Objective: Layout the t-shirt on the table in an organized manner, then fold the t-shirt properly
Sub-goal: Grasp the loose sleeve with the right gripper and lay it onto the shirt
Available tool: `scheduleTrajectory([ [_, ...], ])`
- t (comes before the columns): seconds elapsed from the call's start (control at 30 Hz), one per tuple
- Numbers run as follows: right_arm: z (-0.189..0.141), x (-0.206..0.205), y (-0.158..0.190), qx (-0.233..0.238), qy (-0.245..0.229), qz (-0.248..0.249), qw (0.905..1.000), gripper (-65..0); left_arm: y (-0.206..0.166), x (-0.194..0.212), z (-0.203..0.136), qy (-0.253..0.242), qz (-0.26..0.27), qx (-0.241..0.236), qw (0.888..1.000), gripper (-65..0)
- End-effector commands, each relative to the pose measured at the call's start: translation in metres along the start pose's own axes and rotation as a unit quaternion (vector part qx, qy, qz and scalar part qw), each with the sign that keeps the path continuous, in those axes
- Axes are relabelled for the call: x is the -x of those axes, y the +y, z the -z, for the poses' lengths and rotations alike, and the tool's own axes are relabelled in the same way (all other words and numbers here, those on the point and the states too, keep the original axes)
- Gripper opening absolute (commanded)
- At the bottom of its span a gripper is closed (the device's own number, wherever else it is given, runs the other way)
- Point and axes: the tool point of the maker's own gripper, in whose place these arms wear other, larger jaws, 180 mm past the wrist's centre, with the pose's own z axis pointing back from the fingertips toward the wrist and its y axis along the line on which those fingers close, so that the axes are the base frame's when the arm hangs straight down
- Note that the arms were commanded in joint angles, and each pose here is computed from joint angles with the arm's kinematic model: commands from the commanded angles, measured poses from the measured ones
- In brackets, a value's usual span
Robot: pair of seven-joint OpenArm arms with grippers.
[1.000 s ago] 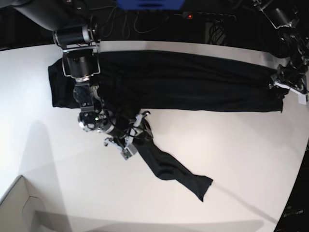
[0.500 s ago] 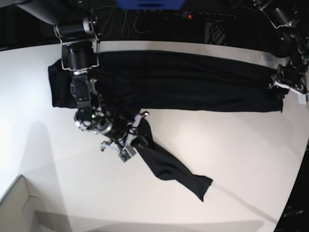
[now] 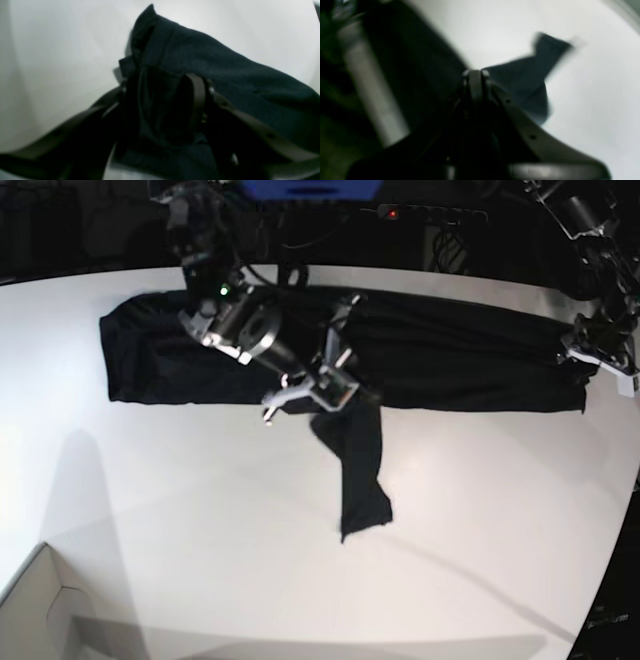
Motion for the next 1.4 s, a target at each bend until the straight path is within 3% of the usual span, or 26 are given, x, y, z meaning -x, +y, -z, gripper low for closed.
scheduleTrajectory([
  [0.0, -0.001, -0.022, 0.012, -0.014, -0.041, 0.003, 0.9991, -65.0, 0.007, 0.008, -0.002, 0.029, 0.010, -0.014, 0.999, -36.3],
  [0.2, -0.001, -0.014, 0.054, -0.059, -0.033, 0.019, 0.9976, -65.0, 0.007, 0.007, -0.002, 0.028, 0.010, -0.014, 0.999, -36.2],
  [0.6, 0.002, 0.034, 0.067, -0.083, 0.030, 0.035, 0.9955, -64.3, 0.004, 0.003, -0.001, 0.023, 0.009, -0.011, 1.000, -36.1],
  [0.8, -0.003, 0.049, 0.071, -0.090, 0.048, 0.038, 0.9940, -44.4, -0.002, -0.021, -0.007, -0.007, 0.030, -0.012, 0.999, -36.1],
  [0.97, -0.019, 0.032, 0.047, -0.046, 0.026, 0.031, 0.9981, -35.4, -0.017, -0.047, -0.016, -0.046, 0.057, -0.008, 0.997, -36.1],
  [1.23, -0.055, 0.044, -0.019, 0.062, 0.040, 0.041, 0.9965, -34.3, -0.070, -0.108, -0.048, -0.153, 0.101, 0.025, 0.983, -35.5],
  [1.37, -0.077, 0.064, -0.048, 0.115, 0.062, 0.055, 0.9898, -34.3, -0.133, -0.130, -0.048, -0.187, 0.139, 0.082, 0.969, -25.4],
])
